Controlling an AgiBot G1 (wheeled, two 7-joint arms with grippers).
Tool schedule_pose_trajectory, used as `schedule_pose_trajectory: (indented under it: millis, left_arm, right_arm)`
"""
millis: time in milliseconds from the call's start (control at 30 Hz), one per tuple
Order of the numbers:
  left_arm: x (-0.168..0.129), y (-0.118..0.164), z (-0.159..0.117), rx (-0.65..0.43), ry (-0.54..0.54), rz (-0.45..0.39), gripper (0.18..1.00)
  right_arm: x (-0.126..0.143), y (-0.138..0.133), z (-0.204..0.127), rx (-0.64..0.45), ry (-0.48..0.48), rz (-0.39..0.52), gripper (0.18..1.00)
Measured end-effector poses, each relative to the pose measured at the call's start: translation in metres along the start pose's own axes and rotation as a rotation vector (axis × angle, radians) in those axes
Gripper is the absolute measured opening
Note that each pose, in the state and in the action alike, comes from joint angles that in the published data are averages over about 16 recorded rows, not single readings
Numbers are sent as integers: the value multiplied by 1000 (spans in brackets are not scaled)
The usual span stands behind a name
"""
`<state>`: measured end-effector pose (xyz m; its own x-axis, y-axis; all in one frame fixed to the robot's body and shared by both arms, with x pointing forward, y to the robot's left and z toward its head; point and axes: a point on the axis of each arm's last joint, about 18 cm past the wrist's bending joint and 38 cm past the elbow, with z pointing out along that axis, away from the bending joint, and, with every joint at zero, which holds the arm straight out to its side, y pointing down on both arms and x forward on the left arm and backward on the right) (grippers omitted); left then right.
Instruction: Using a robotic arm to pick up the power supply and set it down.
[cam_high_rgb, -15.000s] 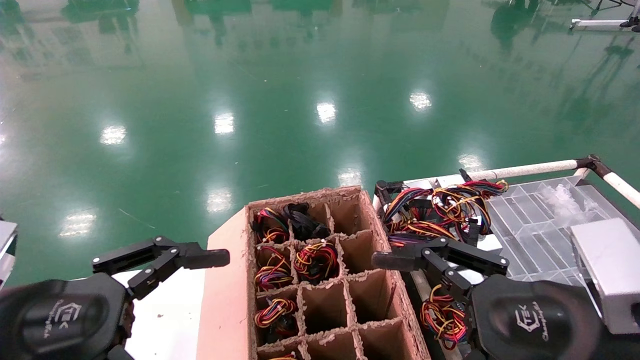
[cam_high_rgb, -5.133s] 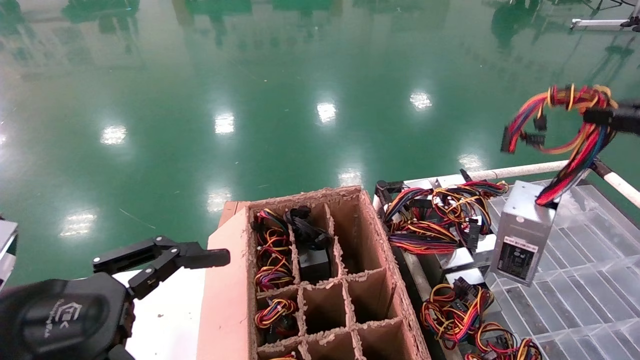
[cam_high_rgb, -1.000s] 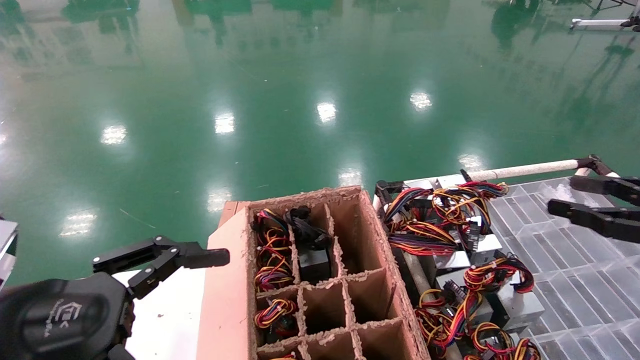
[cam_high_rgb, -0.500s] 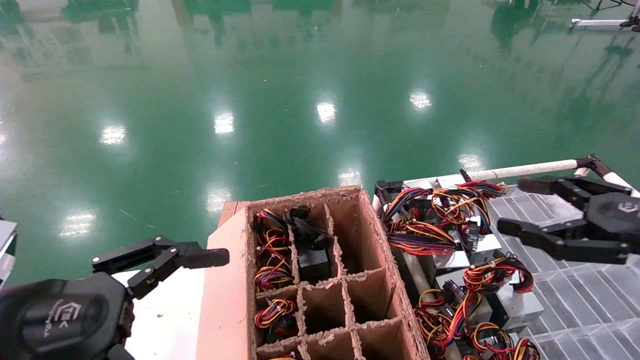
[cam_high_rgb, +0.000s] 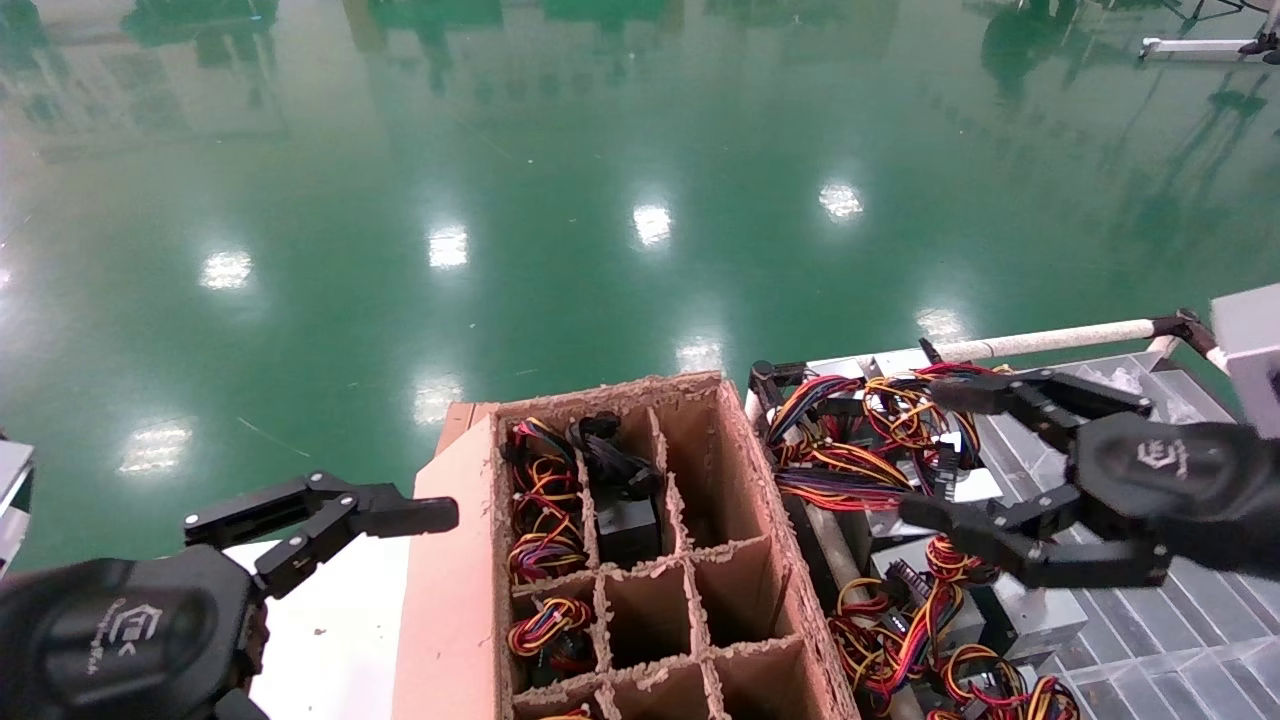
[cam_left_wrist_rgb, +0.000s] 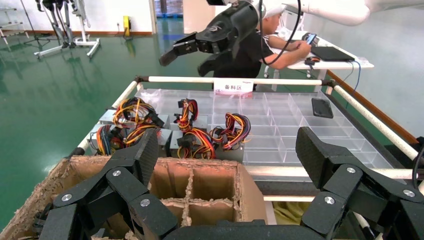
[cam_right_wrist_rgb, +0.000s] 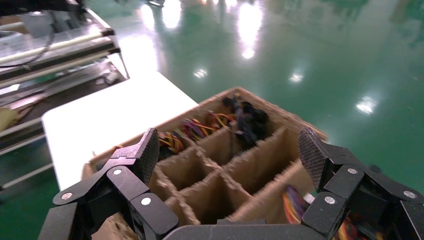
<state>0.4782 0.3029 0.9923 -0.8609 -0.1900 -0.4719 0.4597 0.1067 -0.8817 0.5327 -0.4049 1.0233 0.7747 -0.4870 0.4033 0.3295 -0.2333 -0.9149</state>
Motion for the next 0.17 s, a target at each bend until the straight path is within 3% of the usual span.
schedule_pose_trajectory:
  millis: [167]
  left_arm:
    - [0,0,0,0,0,0,1001]
  right_arm:
    - [-8,-1,7,13,-28,-10,1000]
